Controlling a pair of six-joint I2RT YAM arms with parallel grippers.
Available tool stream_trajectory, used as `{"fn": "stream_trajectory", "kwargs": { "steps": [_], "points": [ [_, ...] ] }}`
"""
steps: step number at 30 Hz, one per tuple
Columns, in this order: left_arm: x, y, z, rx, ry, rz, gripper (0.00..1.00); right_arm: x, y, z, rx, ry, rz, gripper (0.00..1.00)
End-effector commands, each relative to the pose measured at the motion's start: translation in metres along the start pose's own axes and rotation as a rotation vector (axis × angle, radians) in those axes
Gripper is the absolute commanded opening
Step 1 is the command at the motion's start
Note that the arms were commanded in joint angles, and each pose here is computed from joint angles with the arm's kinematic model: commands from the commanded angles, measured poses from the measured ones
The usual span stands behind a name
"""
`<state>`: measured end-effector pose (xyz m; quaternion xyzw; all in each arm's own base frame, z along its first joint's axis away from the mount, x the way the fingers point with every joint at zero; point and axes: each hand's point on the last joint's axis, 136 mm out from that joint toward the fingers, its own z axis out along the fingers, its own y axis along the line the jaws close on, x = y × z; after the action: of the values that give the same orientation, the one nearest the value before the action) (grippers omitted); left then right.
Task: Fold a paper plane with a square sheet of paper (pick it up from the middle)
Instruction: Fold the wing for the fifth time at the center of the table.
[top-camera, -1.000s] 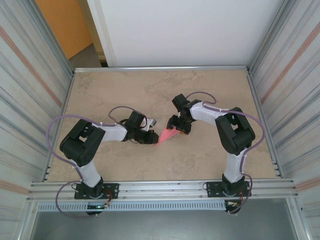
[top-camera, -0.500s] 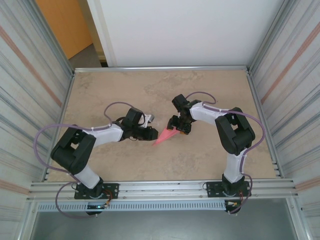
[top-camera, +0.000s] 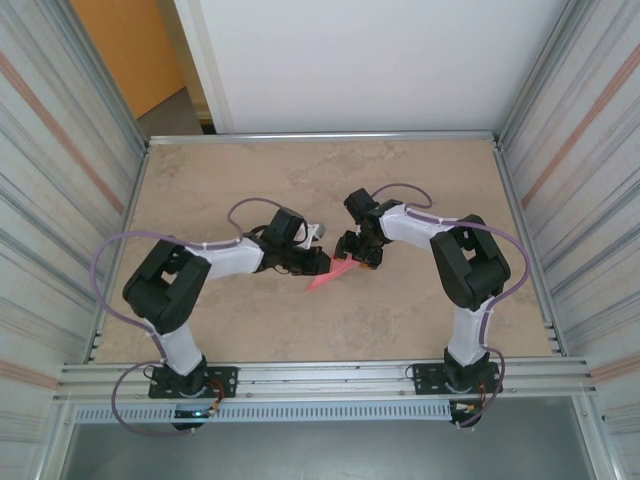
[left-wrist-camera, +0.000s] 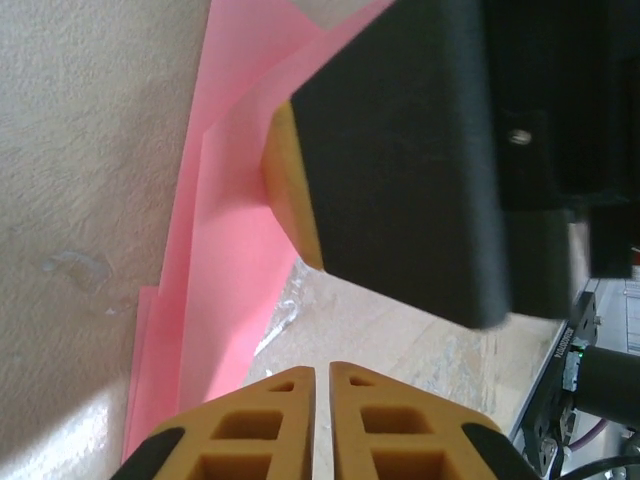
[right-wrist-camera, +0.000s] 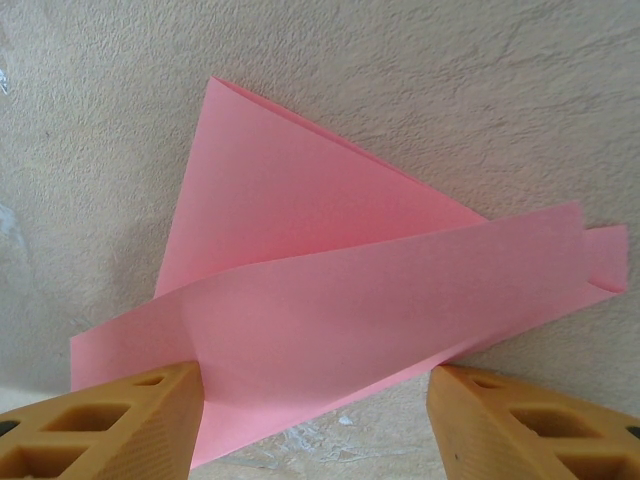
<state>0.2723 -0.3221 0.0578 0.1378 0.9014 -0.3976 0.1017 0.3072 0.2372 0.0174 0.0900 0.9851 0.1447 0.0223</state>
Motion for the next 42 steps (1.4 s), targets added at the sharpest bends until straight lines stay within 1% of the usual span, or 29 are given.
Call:
{"fn": "stream_trajectory", "kwargs": {
  "steps": [1,7,16,42],
  "points": [
    [0.003,-0.005,0.005,0.012,0.050,-0.022,0.12,0.026,-0.042,0.048,0.140,0.094,-0.009,0.62],
    [0.006,0.006,0.010,-0.025,0.074,-0.045,0.10,0.026,-0.042,0.049,0.139,0.094,-0.009,0.62],
    [0.014,0.016,0.016,-0.045,0.096,-0.072,0.08,0.029,-0.045,0.051,0.147,0.104,-0.005,0.62],
    [0.033,0.037,0.024,-0.089,0.135,-0.123,0.07,0.037,-0.058,0.064,0.184,0.141,-0.003,0.56]
  ]
}}
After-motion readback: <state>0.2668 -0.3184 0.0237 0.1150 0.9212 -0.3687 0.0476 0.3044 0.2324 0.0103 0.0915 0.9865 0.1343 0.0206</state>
